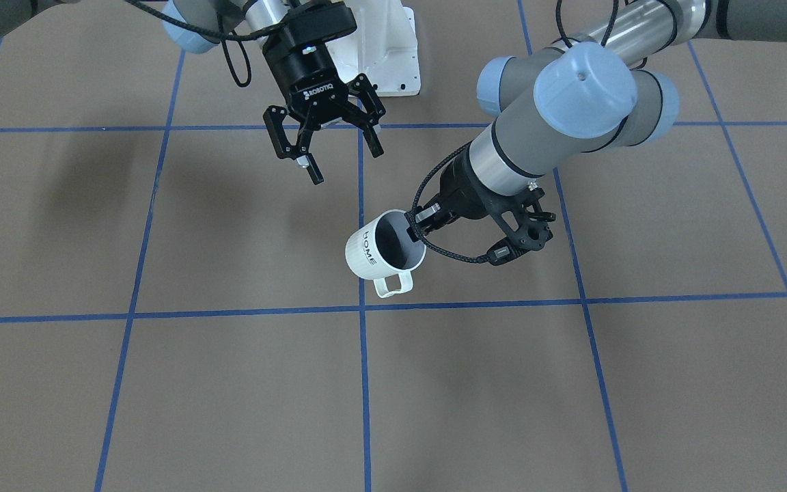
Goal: Left arm hands cup to right arm to dump lemon
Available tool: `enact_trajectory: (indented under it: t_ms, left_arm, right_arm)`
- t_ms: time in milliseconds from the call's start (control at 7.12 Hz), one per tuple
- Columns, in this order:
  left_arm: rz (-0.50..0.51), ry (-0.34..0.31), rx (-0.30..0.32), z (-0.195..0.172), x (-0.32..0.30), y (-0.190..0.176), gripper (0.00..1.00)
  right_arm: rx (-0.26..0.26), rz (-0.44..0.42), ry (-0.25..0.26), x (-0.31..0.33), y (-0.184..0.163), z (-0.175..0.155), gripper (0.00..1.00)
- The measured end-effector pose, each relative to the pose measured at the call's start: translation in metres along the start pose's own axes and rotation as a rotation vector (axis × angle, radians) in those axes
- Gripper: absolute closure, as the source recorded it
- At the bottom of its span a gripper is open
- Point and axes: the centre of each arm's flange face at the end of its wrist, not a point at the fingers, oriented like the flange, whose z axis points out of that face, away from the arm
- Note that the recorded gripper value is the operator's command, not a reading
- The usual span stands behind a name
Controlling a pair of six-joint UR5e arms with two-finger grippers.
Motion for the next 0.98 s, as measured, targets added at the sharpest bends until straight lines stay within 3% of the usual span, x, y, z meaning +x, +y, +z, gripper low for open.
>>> enact_trajectory:
  t_ms: [281,562,983]
  left_arm:
    - [0.038,-0.014,0.017,-0.003,-0.026,-0.016,1.0]
    - [0.1,-0.023,0.035,-0.014,-0.06,-0.027,1.0]
    - [0.301,-0.094,0.109,-0.039,-0.172,-0.055,1.0]
  right_arm:
    - [-0.147,0.136,-0.069,0.05,-0.009,0.012,0.01]
    - [-0.349,0.155,-0.046,0.107,0.001,0.022,0.02]
    - [-0.64,0.181,0.033,0.236,0.031,0.016,0.0]
